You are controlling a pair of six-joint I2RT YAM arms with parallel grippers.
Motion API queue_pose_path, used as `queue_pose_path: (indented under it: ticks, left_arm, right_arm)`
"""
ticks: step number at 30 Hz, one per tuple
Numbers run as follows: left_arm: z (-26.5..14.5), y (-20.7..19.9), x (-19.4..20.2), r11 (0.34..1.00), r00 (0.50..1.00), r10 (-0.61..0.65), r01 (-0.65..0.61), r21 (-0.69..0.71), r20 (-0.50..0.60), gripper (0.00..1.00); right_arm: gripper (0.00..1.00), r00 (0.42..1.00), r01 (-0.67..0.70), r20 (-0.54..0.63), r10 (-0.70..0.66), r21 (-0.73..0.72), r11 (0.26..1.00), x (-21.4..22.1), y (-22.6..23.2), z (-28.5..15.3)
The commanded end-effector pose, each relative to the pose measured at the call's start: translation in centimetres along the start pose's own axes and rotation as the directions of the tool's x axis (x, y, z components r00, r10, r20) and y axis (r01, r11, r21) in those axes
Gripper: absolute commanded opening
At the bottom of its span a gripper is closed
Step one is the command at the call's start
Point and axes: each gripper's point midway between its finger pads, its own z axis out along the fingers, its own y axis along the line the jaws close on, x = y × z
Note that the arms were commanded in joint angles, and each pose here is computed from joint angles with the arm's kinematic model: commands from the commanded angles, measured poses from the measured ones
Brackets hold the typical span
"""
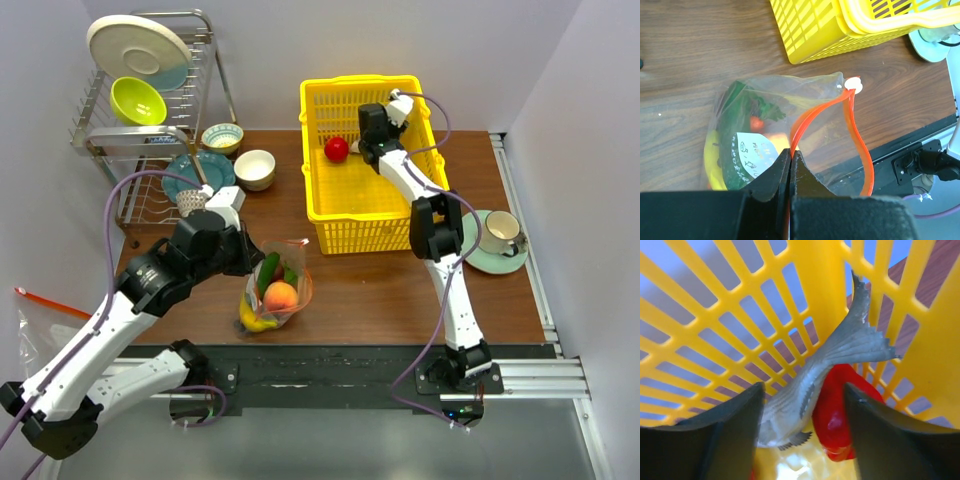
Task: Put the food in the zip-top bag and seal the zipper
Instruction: Pick up the fake fish from the bin, then place the fake fish in the zipper food storage bag.
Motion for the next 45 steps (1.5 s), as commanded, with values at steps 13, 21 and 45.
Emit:
queue_pose_path:
  ticks: [13, 21, 45]
  left_arm:
    - [-0.1, -0.6, -1.4, 1.000, 0.998, 0.011, -0.013, 0.021, 0.060, 0.00]
    - [0.0, -0.5, -1.1, 1.000, 0.998, 0.002, -0.003, 0.022, 0.056, 0.00]
    - [-0.7, -1.5, -0.2, 0.993, 0.997, -0.064, 0.058, 0.107, 0.051, 0.00]
  right_arm:
    - [0.00, 0.944, -0.055, 0.309, 0.113, -0.190, 0.980, -15.6, 3.6, -7.8]
    - [0.00, 0.930, -0.012, 0.348, 0.115, -0.286, 0.958, -20.6, 3.0, -14.3]
    - [0.00, 0.981, -0.190, -0.194, -0.001, -0.959, 0.210, -19.2, -2.5, -46.2]
